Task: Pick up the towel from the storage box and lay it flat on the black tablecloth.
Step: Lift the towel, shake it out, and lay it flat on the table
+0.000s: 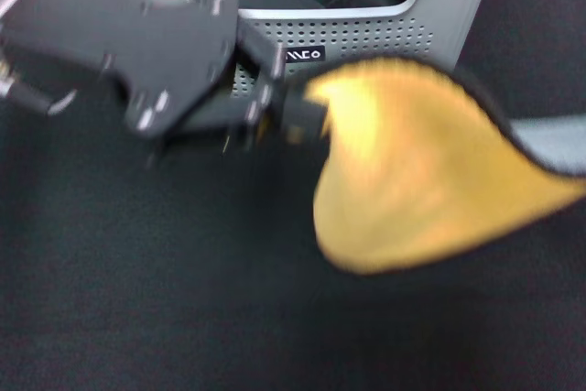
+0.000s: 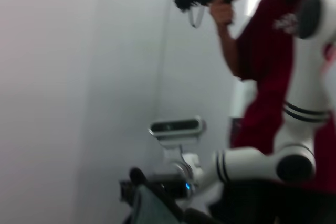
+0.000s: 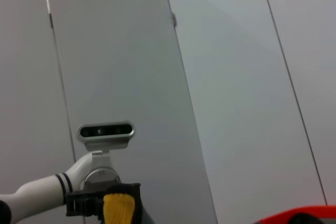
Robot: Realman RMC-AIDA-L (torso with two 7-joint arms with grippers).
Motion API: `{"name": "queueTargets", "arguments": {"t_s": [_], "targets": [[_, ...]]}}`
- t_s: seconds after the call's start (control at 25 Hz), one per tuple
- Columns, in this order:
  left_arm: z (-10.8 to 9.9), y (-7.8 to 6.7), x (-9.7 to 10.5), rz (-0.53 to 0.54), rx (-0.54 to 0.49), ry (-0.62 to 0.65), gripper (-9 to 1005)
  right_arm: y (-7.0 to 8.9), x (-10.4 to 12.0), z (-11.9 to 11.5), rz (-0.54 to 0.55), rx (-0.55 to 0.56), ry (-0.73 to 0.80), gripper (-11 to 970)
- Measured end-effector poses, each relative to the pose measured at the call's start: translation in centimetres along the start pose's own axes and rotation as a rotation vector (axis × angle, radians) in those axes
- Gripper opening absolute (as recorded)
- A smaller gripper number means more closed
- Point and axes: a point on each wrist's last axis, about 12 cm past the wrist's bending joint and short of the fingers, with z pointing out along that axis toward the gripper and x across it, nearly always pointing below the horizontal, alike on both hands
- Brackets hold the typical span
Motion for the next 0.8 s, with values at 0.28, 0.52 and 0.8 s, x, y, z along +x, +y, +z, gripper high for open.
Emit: {"name": "queueTargets", "arguments": {"t_s": [0.28,0.52,0.8], "targets": [[-0.1,-4.5,-0.4,-0.005,0.120,0.086,12,7.1,-2.1,-2.2,-0.061,0.036,0.000,112],[-1.1,-2.2,2.6,-0.090,-0.055,0.202,12,3.7,2.3,-0.6,0.088,0.076,0.050,114],[-2.9,2.1,5.4,-0.237,-0.213,0.400,12,-4.2,9.2,5.9,0.271,0.044,0.147,115]]}}
